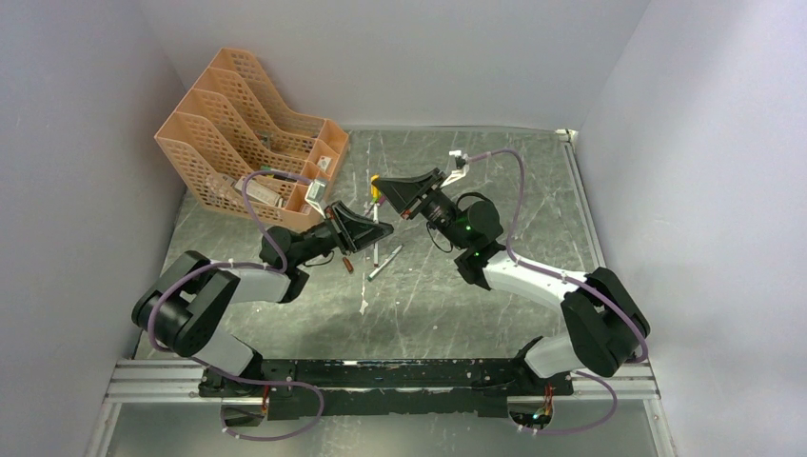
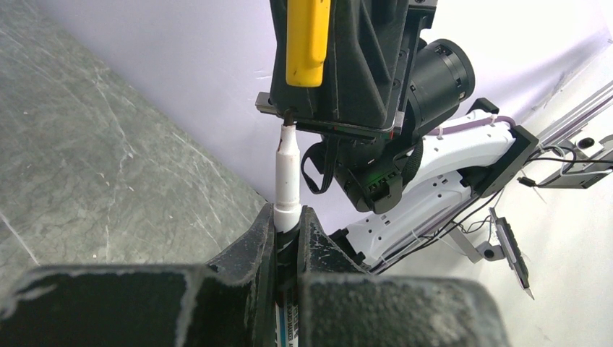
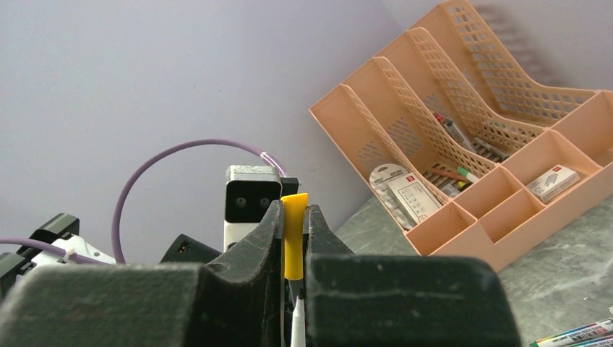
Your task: Insert the pens into the pen caps
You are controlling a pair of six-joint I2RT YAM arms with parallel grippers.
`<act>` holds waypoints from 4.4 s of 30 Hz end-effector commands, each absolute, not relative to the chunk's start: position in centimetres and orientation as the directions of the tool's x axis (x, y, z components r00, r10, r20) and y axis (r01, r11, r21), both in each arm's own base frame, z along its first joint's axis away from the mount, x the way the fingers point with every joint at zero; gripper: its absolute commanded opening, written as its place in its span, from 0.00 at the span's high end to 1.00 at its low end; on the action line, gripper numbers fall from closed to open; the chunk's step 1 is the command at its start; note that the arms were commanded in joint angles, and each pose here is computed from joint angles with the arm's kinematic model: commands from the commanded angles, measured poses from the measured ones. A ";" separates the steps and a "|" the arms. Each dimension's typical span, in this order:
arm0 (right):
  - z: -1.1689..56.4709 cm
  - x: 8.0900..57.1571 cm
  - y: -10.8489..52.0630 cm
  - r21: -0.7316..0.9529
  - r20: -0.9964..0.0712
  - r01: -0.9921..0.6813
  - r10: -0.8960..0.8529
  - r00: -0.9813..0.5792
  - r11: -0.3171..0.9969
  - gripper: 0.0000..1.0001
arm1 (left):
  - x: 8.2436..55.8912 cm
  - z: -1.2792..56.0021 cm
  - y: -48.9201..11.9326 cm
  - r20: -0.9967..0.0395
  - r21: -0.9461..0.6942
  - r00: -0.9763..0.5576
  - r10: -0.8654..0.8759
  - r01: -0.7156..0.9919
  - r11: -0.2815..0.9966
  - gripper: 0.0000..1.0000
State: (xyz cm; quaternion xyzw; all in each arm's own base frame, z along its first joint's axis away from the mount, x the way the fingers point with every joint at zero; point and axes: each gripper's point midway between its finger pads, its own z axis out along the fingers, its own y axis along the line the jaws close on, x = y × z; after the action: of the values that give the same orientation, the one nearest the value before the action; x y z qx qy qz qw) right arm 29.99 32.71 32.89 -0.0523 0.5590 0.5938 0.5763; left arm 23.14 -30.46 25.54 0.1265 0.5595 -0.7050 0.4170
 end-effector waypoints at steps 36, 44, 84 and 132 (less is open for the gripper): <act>30.8 27.1 30.9 0.526 -0.795 -0.767 0.534 -0.288 0.369 0.84 | 25.1 29.4 -32.2 -0.845 -0.468 -0.415 -0.338 0.879 0.092 0.93; 32.4 26.9 28.4 0.479 -0.822 -0.746 0.536 -0.195 0.463 0.42 | 26.5 27.6 -31.9 -0.941 -0.338 -0.317 -0.121 0.906 0.255 0.93; 29.3 28.2 30.1 0.518 -0.846 -0.686 0.423 -0.324 0.511 1.00 | 26.2 30.0 -32.5 -0.993 -0.116 -0.115 -0.024 0.931 0.347 0.93; 24.8 27.2 15.6 0.686 -0.728 -0.145 0.670 -0.145 0.713 0.95 | 36.3 14.1 -31.1 -0.867 -0.070 -0.397 0.301 0.696 0.715 0.93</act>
State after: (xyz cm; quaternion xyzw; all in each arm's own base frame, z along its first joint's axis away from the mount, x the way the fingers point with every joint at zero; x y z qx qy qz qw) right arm 27.37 16.03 28.03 0.1799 0.6522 0.3460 0.6500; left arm 32.97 -31.47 15.38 0.3212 0.7784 -0.2864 0.4570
